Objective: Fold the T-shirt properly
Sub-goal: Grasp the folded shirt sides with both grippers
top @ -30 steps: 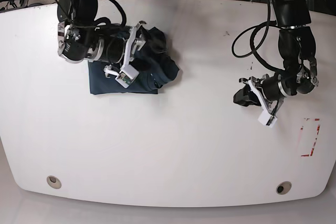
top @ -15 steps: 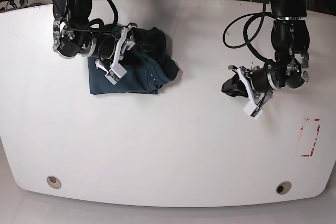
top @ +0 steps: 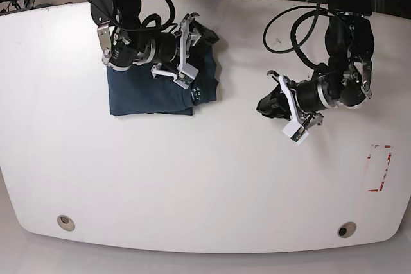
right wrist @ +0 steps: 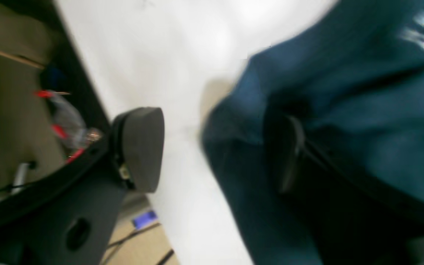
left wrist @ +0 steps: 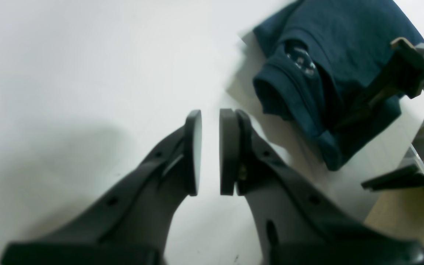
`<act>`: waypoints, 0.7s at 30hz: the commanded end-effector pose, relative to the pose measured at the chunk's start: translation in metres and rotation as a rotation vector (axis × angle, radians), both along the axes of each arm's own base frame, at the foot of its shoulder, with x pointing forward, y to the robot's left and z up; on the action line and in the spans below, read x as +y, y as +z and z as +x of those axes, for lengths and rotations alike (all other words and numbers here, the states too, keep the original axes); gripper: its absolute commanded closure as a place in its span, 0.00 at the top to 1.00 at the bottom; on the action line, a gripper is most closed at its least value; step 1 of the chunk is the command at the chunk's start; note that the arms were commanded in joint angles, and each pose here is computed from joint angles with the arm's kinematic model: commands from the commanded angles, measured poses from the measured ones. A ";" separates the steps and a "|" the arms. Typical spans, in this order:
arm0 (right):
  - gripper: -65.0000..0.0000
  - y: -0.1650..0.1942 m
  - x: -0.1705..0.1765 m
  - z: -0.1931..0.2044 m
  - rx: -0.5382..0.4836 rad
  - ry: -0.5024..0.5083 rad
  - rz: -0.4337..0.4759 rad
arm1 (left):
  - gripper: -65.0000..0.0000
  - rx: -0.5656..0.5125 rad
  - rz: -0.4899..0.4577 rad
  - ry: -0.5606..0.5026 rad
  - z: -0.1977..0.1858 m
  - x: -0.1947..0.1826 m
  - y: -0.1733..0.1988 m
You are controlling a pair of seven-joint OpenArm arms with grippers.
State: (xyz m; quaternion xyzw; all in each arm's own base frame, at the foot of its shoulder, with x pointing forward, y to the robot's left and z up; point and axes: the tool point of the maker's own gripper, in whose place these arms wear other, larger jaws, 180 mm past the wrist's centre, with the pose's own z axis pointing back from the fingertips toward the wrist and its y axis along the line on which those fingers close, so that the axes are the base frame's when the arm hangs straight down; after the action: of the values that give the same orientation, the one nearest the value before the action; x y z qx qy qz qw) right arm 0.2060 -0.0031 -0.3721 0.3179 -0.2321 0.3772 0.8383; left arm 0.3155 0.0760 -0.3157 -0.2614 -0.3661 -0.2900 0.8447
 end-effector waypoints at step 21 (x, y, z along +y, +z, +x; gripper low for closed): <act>0.23 0.052 -0.166 0.097 -0.168 -0.402 -0.034 | 0.11 -0.074 0.139 -0.274 -0.034 -0.117 -0.017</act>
State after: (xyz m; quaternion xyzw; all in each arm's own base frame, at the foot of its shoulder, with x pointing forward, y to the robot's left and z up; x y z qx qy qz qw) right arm 0.2884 -0.1637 -0.3296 0.2155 -0.3364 0.2344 0.8863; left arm 0.2775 -0.0254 -0.3433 -0.2285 -0.3160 -0.4307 0.8139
